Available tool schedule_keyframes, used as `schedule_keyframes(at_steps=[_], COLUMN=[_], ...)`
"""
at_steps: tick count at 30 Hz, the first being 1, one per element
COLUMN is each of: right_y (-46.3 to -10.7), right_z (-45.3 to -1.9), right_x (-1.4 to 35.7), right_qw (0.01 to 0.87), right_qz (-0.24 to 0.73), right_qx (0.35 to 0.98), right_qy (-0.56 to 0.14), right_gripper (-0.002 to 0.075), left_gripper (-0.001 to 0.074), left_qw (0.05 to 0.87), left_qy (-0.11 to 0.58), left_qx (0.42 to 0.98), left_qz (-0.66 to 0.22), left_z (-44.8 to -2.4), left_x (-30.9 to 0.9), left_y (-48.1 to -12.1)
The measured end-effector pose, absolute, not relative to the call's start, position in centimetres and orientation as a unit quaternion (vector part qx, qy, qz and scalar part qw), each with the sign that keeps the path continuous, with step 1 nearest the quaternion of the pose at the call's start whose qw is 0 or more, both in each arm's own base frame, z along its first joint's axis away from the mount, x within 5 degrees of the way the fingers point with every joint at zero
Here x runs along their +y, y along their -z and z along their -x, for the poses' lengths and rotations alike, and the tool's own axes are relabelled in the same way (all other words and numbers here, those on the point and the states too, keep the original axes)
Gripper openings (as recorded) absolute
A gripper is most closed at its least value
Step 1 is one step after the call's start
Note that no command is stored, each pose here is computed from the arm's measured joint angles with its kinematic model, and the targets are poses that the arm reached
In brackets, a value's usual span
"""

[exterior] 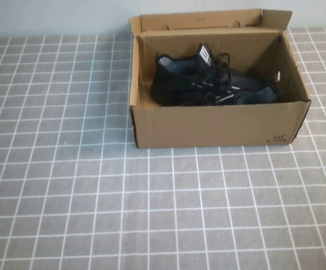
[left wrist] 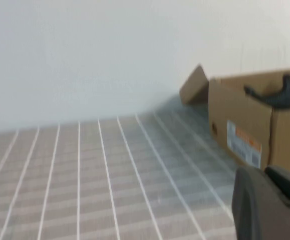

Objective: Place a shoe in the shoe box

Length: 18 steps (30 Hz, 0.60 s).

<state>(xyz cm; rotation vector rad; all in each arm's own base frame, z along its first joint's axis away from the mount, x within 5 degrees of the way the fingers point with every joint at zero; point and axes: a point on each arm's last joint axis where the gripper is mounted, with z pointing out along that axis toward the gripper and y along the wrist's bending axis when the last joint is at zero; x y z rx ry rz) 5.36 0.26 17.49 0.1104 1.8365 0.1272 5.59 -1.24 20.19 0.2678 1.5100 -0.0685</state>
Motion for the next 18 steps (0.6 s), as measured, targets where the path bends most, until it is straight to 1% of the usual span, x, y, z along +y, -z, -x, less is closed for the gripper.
schedule_keyframes(at_steps=[10, 18], right_y=[-17.5, -17.5], right_z=[-5.3, -5.3], right_x=[0.3, 0.3], right_qw=[0.604, 0.604], right_qz=[-0.048, -0.048], right_qx=[0.794, 0.794], right_qy=[-0.055, -0.055], right_gripper=[-0.0016, -0.0016], left_gripper=[0.0000, 0.0000], left_qw=[0.591, 0.587], left_qy=[0.034, 0.034], left_qx=[0.798, 0.801], left_qz=[-0.114, -0.113], left_z=[-5.2, -5.1], left_x=[-1.0, -1.0], left_y=[-17.1, -17.0])
